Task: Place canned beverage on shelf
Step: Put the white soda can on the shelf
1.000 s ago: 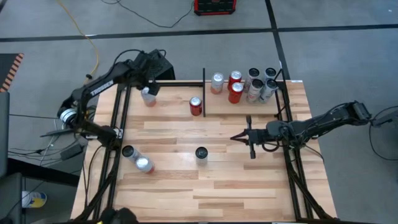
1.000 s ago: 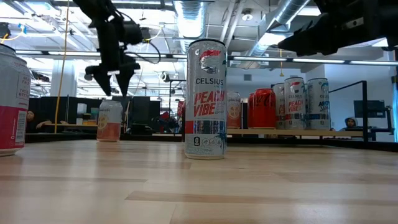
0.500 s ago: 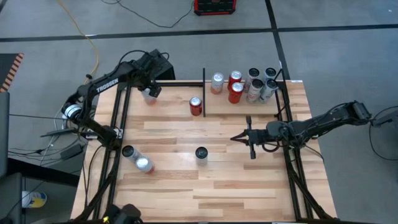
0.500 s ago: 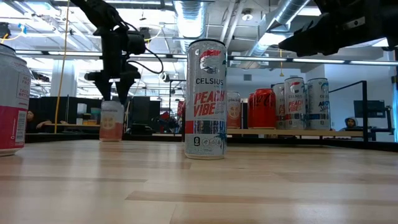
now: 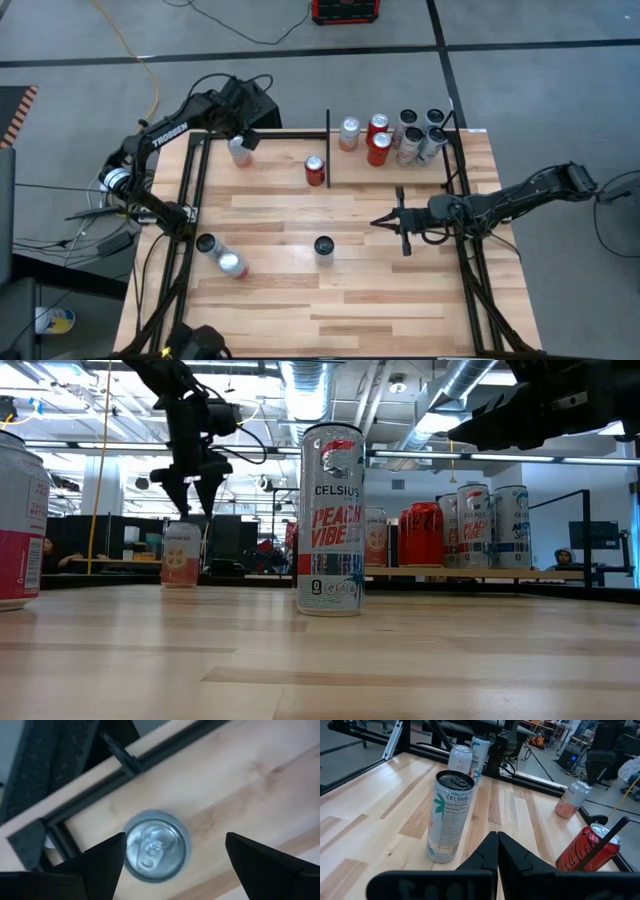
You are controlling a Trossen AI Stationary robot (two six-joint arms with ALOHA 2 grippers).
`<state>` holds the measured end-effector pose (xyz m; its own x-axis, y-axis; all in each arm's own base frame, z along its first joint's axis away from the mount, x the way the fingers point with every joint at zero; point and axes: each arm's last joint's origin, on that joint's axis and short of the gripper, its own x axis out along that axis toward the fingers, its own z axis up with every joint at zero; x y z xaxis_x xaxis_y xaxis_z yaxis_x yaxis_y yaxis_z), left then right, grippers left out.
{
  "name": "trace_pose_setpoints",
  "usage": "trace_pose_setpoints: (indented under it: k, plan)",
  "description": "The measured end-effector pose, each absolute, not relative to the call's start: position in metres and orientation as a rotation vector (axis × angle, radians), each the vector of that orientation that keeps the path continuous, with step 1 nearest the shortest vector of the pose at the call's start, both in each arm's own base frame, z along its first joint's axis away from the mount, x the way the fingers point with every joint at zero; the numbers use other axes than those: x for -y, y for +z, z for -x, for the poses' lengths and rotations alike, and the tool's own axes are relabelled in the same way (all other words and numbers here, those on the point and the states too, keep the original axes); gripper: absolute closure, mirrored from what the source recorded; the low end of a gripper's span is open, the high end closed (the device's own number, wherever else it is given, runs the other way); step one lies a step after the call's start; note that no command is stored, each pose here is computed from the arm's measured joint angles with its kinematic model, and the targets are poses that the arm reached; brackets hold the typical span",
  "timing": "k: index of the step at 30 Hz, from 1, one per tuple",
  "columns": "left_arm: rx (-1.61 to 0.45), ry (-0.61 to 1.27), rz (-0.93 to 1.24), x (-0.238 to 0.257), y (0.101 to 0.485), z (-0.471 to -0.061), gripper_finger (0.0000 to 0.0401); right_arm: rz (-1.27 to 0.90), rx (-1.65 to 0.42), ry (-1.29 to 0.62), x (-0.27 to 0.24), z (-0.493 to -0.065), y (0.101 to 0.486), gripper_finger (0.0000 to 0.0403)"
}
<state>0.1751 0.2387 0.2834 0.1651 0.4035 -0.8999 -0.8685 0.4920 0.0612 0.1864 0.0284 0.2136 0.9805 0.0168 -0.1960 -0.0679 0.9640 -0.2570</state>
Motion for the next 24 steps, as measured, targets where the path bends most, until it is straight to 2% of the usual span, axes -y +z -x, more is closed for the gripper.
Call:
trace_pose_setpoints:
  k: [5, 15, 24]
  plan:
    - [-1.066, 1.041, 0.489, -0.241, 0.286, -0.174, 0.0074, 0.268, -0.201, 0.044, -0.028, -0.186, 0.213, 0.0375]
    - [-1.188, 1.028, 0.481, -0.253, 0.259, -0.182, 0.0074, 0.271, -0.205, 0.045, -0.028, -0.186, 0.213, 0.0375]
    - [-1.239, 1.019, 0.464, -0.256, 0.252, -0.182, 0.0074, 0.271, -0.212, 0.046, -0.028, -0.186, 0.212, 0.0375]
